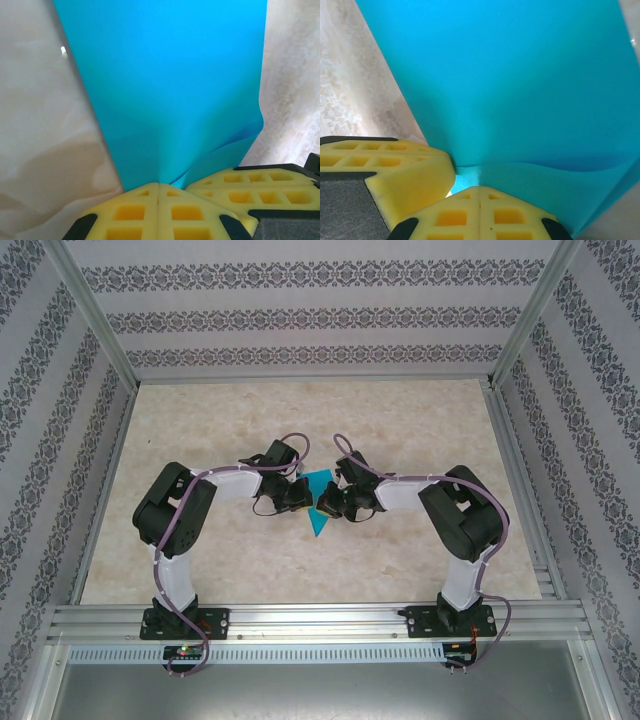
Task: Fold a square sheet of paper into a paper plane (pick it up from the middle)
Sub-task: Third fold the triangle at the center of the table.
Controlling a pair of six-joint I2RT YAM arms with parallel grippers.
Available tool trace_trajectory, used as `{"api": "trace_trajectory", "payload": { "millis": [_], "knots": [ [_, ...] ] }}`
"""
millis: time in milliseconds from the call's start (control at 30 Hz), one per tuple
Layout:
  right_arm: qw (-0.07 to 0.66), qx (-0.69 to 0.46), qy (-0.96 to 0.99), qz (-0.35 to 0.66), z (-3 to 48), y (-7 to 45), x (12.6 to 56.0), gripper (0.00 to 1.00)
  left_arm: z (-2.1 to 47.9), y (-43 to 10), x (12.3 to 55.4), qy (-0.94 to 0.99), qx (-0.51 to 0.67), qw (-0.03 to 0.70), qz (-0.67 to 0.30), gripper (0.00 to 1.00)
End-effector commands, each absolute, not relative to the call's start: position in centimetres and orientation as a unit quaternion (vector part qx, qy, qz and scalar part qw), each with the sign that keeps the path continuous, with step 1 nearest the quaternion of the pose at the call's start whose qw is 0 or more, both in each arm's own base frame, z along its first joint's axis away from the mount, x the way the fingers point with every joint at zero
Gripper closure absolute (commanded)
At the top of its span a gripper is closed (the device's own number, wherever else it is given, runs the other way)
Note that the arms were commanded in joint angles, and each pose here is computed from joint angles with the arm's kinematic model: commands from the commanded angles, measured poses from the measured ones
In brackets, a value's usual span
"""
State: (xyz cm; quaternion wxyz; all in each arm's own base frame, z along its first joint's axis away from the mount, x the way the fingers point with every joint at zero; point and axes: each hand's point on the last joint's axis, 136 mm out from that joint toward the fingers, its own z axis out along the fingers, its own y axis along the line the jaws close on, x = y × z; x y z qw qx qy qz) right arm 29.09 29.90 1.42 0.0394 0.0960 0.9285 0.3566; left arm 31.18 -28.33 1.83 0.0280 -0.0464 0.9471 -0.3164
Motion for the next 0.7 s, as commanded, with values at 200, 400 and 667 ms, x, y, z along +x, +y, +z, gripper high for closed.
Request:
{"api": "trace_trajectory", "payload": {
  "millis": [200,400,667],
  "knots": [
    [0.106,0.004,0.893,0.437,7.1,31.6,28.6,1.0,-1.9,-25.5,28.4,0.974,-0.039,-0.006,-0.224,1.0],
    [0.081,-0.014,0.9,0.428,5.7,31.7,25.1,1.0,-2.4,-25.2,28.3,0.975,-0.038,-0.004,-0.218,1.0],
    [0.061,-0.006,0.911,0.409,3.5,31.0,22.8,1.0,-2.9,-24.7,28.2,0.978,-0.044,-0.003,-0.202,1.0]
  ]
}}
